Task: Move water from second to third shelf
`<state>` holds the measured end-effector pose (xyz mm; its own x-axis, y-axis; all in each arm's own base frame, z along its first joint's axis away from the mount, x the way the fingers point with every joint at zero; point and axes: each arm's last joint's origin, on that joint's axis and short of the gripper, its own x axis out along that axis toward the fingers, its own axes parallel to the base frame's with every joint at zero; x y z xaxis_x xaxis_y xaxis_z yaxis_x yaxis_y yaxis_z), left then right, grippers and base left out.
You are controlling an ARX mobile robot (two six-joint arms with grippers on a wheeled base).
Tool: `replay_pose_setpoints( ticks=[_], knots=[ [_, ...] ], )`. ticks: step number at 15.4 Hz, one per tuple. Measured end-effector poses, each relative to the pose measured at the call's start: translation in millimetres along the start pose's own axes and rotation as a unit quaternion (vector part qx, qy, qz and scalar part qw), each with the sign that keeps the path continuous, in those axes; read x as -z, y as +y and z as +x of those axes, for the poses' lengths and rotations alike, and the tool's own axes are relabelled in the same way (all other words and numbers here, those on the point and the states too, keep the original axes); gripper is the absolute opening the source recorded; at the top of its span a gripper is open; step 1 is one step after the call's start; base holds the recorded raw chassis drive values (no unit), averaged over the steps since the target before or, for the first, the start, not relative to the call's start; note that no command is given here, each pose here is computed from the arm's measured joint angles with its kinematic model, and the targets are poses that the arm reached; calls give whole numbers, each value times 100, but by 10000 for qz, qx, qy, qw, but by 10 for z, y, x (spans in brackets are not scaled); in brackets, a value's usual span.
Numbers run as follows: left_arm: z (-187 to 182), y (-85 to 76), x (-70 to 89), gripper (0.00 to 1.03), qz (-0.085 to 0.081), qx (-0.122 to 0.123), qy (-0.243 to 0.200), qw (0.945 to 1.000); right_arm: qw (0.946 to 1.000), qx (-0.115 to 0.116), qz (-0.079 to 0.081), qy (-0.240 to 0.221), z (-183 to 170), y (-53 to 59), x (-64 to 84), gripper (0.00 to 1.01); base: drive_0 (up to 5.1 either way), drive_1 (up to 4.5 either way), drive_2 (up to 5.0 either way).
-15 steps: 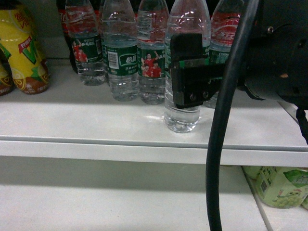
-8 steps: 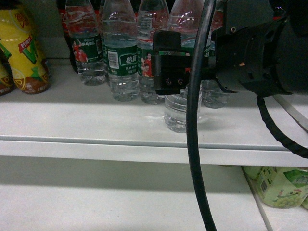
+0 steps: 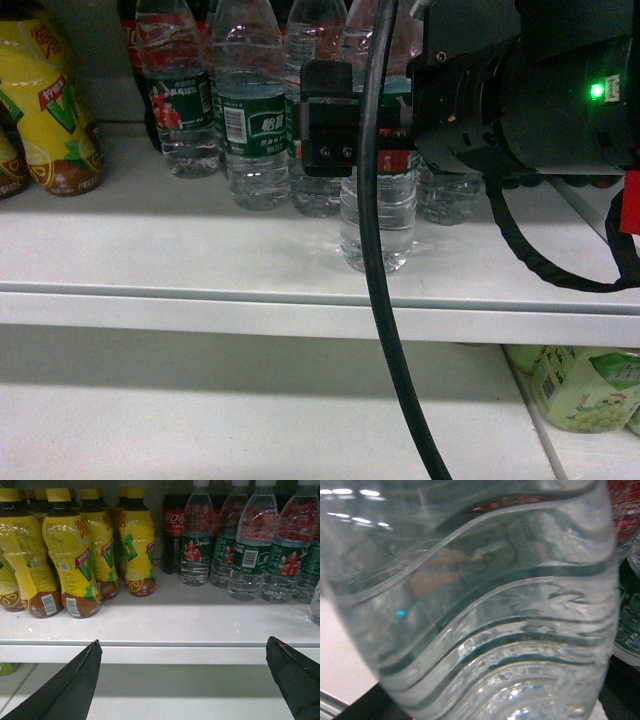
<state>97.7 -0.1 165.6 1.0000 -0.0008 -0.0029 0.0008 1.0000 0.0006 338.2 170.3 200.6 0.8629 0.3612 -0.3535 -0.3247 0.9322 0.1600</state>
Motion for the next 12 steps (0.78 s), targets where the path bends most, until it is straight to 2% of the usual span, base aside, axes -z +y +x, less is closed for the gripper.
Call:
replay_pose_setpoints(
  ticks=[2,4,6,8,9,10,12],
  knots=[
    [0,0,0,98,0,0,0,10000,10000,-3,16,2,-1,3,-1,73,0,0,0],
    [0,0,0,98,0,0,0,10000,10000,-6,35,-7,-16,8,-4,64,0,0,0],
    [0,0,0,98,0,0,2,10000,10000,-68,55,-16,-137,9,24,47,0,0,0],
    [0,0,0,98,0,0,2,10000,9999,-118,73,7,-253,-3,54,43,0,0,0],
    [0,0,0,98,0,0,2,10000,9997,-182,130,26,-543,-80,149,40,0,0,0],
    [0,0,0,98,0,0,0,10000,9998,37,158,-112,-926,-263,241,40,0,0,0],
    [0,0,0,98,0,0,0,10000,9988,250,127,-390,-1181,-414,238,40,0,0,0]
  ],
)
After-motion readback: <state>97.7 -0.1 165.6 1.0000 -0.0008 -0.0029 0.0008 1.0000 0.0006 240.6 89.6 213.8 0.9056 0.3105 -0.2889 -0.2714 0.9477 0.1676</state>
